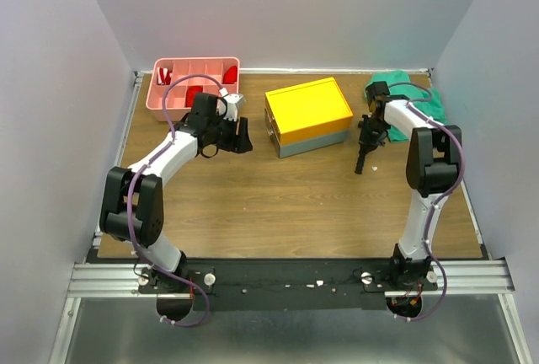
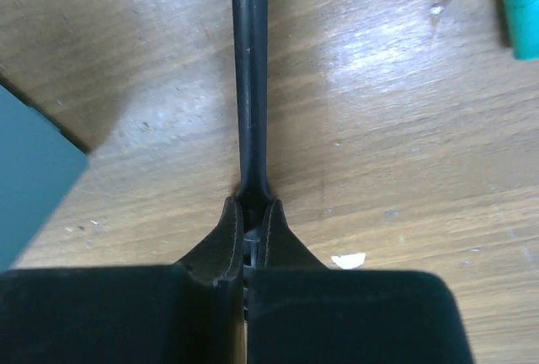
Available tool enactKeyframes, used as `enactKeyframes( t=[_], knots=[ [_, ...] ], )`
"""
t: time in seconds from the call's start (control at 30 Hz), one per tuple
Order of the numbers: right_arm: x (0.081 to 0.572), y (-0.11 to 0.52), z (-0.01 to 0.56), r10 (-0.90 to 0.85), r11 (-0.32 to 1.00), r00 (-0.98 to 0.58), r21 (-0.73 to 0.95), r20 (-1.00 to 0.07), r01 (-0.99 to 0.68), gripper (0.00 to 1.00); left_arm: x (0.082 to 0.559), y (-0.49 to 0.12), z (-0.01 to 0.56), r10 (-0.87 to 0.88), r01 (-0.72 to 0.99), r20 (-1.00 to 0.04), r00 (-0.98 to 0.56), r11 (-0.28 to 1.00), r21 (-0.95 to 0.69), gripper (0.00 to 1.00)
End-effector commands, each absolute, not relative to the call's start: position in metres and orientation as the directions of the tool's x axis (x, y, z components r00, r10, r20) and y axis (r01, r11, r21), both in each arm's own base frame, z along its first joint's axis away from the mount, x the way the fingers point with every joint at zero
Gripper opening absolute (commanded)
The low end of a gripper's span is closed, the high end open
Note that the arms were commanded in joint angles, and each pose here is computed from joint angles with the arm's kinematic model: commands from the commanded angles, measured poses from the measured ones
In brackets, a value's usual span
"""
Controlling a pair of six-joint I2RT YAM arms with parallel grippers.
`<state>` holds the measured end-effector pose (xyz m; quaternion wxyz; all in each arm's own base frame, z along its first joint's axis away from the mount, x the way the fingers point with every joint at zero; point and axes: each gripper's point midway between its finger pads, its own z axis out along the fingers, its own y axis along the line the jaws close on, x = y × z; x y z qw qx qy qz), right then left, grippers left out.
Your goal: Sort the tools into containers
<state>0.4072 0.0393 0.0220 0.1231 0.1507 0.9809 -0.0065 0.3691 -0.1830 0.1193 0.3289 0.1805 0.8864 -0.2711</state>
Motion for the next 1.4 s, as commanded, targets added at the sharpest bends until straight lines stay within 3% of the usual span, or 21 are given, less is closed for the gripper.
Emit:
enactKeyframes(
  t=[0.0, 0.2, 0.33, 0.47, 0.53, 0.57, 0.7, 0.87, 1.17, 1.37],
  knots=[
    [0.412, 0.004, 0.062, 0.245, 0.966, -0.900, 0.014, -0.361, 0.257, 0.01, 0.388, -0.184, 0.139, 0.116, 0.511, -0.730, -0.673, 0.787, -0.346, 0.67],
    [0.444, 0.012, 0.166, 0.104, 0.994, -0.790, 0.091, -0.604, 0.061, 0.01, 0.400, -0.189, 0.149, 0.086, 0.521, -0.760, -0.644, 0.777, -0.354, 0.67],
    [0.464, 0.036, 0.227, -0.073, 0.979, -0.661, 0.074, -0.747, -0.192, 0.01, 0.410, -0.196, 0.155, 0.067, 0.525, -0.765, -0.640, 0.765, -0.373, 0.67],
    [0.472, 0.082, 0.262, -0.276, 0.858, -0.542, 0.052, -0.794, -0.512, 0.01, 0.416, -0.200, 0.162, 0.050, 0.531, -0.775, -0.631, 0.755, -0.384, 0.67],
    [0.478, 0.103, 0.283, -0.423, 0.757, -0.402, -0.073, -0.812, -0.650, 0.01, 0.416, -0.200, 0.165, 0.047, 0.534, -0.779, -0.626, 0.754, -0.383, 0.67],
    [0.475, 0.113, 0.271, -0.479, 0.710, -0.397, -0.079, -0.783, -0.700, 0.01, 0.415, -0.200, 0.166, 0.048, 0.537, -0.782, -0.621, 0.753, -0.381, 0.67],
    [0.466, 0.168, 0.274, -0.692, 0.417, -0.099, -0.284, -0.715, -0.863, 0.01, 0.405, -0.194, 0.166, 0.053, 0.539, -0.790, -0.611, 0.759, -0.366, 0.67],
    [0.461, 0.204, 0.255, -0.786, 0.047, 0.261, -0.476, -0.560, -0.878, 0.01, 0.392, -0.179, 0.172, 0.052, 0.534, -0.807, -0.588, 0.775, -0.339, 0.68],
    [0.482, 0.205, 0.232, -0.814, -0.260, 0.488, -0.555, -0.314, -0.790, 0.01, 0.384, -0.141, 0.171, -0.016, 0.465, -0.810, -0.586, 0.812, -0.352, 0.68],
    [0.480, 0.200, 0.209, -0.794, -0.379, 0.554, -0.509, -0.249, -0.773, 0.01, 0.383, -0.129, 0.172, -0.044, 0.442, -0.812, -0.582, 0.821, -0.361, 0.68]
  ],
)
